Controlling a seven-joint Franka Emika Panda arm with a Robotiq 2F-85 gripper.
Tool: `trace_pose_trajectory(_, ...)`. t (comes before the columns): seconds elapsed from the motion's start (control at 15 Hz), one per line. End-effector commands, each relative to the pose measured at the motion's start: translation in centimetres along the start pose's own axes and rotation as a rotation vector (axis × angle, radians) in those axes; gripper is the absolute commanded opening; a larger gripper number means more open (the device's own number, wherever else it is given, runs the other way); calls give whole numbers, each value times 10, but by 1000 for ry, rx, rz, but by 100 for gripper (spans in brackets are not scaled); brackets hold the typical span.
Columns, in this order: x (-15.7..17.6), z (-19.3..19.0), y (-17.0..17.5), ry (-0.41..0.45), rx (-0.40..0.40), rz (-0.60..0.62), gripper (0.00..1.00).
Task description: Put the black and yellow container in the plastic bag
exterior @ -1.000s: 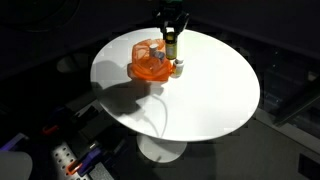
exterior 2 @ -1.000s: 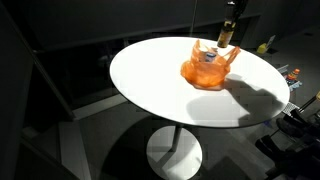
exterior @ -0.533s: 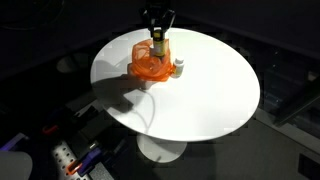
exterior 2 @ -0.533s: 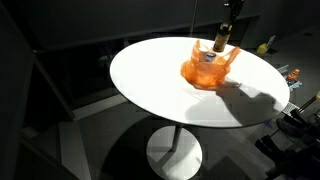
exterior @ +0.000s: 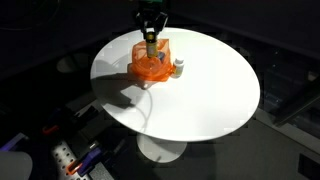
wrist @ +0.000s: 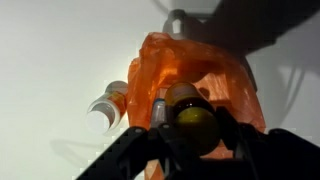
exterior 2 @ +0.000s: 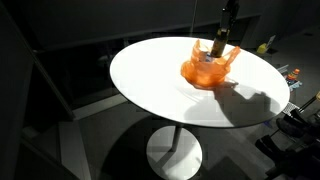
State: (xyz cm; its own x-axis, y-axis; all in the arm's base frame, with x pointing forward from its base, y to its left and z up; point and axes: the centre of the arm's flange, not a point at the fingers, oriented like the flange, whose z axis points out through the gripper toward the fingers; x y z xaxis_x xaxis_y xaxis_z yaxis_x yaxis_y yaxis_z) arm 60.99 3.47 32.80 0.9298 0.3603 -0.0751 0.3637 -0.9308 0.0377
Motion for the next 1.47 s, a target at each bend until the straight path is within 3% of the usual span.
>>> trace_pose_trajectory(0.0,0,7,6,-8,41,-49,20)
trace_pose_trajectory(0.33,2,11,12,-5,75,-79,20)
trace_pose_trajectory(1.4,-4,10,-4,-3,61,-83,20)
